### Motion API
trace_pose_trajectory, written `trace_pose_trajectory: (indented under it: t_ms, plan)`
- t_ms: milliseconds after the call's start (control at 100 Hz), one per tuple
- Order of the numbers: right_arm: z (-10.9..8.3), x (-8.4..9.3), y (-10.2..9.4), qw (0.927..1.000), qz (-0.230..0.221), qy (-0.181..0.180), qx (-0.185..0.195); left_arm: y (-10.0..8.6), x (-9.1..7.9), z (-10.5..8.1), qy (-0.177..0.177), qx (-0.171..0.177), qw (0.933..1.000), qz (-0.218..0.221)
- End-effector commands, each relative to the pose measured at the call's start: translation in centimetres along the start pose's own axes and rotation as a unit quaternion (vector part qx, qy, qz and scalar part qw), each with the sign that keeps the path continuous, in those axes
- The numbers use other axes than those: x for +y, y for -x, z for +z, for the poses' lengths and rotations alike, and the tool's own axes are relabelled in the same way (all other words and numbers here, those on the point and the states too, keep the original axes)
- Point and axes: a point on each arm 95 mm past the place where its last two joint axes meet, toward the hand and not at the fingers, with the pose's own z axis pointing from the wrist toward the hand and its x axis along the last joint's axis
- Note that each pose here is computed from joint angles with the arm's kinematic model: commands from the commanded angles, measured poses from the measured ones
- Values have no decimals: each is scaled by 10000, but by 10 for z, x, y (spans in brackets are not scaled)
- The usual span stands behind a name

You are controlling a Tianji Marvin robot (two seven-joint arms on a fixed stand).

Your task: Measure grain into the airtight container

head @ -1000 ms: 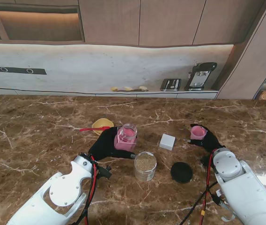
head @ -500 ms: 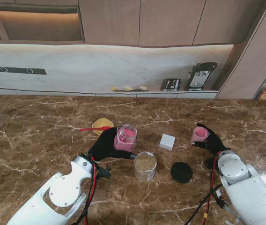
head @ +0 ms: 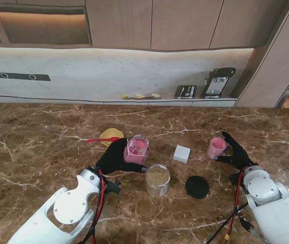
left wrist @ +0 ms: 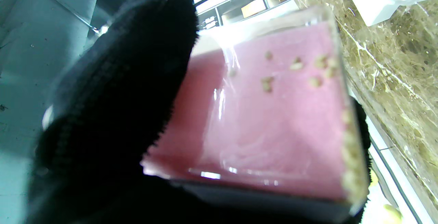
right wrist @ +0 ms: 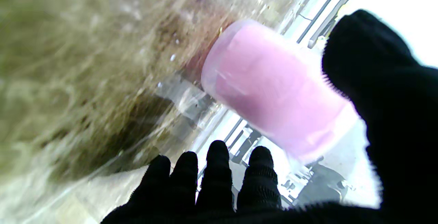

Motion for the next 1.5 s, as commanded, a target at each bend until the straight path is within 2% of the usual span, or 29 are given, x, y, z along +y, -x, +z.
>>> trace_pose_trajectory:
  t_ms: [0, 190, 390, 540, 730, 880, 1080, 1150, 1340, 1490]
  plan:
    - [-8, 6, 9, 10000, -34, -34, -37, 2, 3, -1, 11, -34, 10000, -16]
    - [-22, 28, -9, 9983, -349, 170, 441, 3, 3, -1, 22, -37, 10000, -10]
    - [-37, 45, -47, 9899, -773, 328, 1140, 1, 2, 0, 30, 6, 10000, 8]
    - [-48, 53, -82, 9790, -1075, 436, 1679, -1, 1, 0, 28, 29, 10000, 23]
    - [-57, 58, -123, 9605, -1557, 464, 2259, -3, -1, -3, 17, 49, 10000, 59]
    - [-62, 56, -146, 9464, -1960, 372, 2541, -4, -3, -4, 5, 74, 9999, 88]
    - [-67, 44, -172, 9349, -2158, 326, 2800, -5, -4, -5, -13, 107, 9999, 106]
    - [-68, 38, -179, 9320, -2264, 291, 2814, -5, -4, -5, -14, 121, 9999, 113]
    - [-69, 19, -196, 9184, -2853, -55, 2741, -5, -4, -6, -5, 138, 9998, 113]
    - [-65, 2, -204, 8999, -3484, -386, 2594, -6, -4, -6, -16, 136, 9998, 113]
